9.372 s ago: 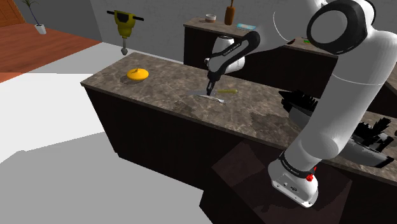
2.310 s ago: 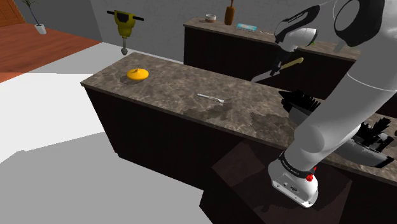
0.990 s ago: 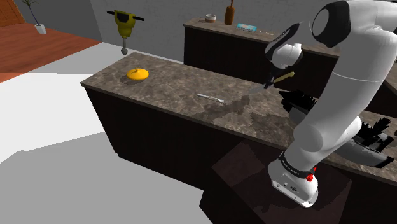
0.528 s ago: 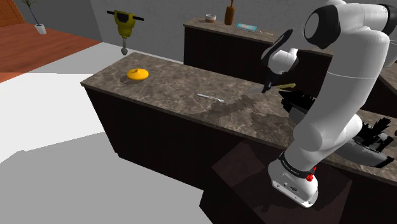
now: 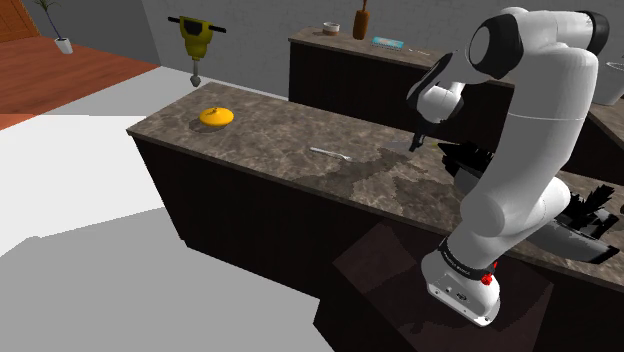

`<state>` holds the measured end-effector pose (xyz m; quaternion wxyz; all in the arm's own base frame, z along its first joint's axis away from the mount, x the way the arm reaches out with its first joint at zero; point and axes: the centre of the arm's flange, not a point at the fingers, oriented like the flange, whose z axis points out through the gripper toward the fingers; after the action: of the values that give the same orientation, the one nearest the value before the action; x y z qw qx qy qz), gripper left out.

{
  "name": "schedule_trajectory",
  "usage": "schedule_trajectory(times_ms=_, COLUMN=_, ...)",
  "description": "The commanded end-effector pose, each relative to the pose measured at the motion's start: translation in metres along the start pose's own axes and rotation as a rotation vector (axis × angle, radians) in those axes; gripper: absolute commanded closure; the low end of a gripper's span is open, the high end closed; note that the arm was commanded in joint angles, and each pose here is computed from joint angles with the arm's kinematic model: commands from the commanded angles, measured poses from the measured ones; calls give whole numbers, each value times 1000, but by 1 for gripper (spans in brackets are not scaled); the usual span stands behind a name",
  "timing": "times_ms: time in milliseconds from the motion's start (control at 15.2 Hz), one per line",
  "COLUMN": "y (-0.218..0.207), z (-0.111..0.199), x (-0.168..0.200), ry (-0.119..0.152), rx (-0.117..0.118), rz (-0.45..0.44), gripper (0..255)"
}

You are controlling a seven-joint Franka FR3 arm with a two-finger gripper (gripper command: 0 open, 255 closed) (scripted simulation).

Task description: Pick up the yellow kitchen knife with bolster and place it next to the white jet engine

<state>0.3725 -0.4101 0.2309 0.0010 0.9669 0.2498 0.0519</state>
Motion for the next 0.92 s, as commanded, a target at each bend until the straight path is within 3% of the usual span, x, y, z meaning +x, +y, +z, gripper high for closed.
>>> schedule_trajectory(times_ms=0, y=0, z=0, x=0, ry=0, rx=0, rz=0, gripper=255)
schedule_trajectory(times_ms=198, y=0, z=0, x=0, ry=0, rx=0, rz=0, gripper=255)
schedule_trajectory(times_ms=264, y=0, z=0, x=0, ry=0, rx=0, rz=0, gripper=0)
schedule_trajectory(times_ms=594, y=0, z=0, x=0, ry=0, rx=0, rz=0, gripper=0)
schedule_trajectory(times_ms=858, y=0, z=-50, x=0, ry=0, rx=0, rz=0, gripper=0)
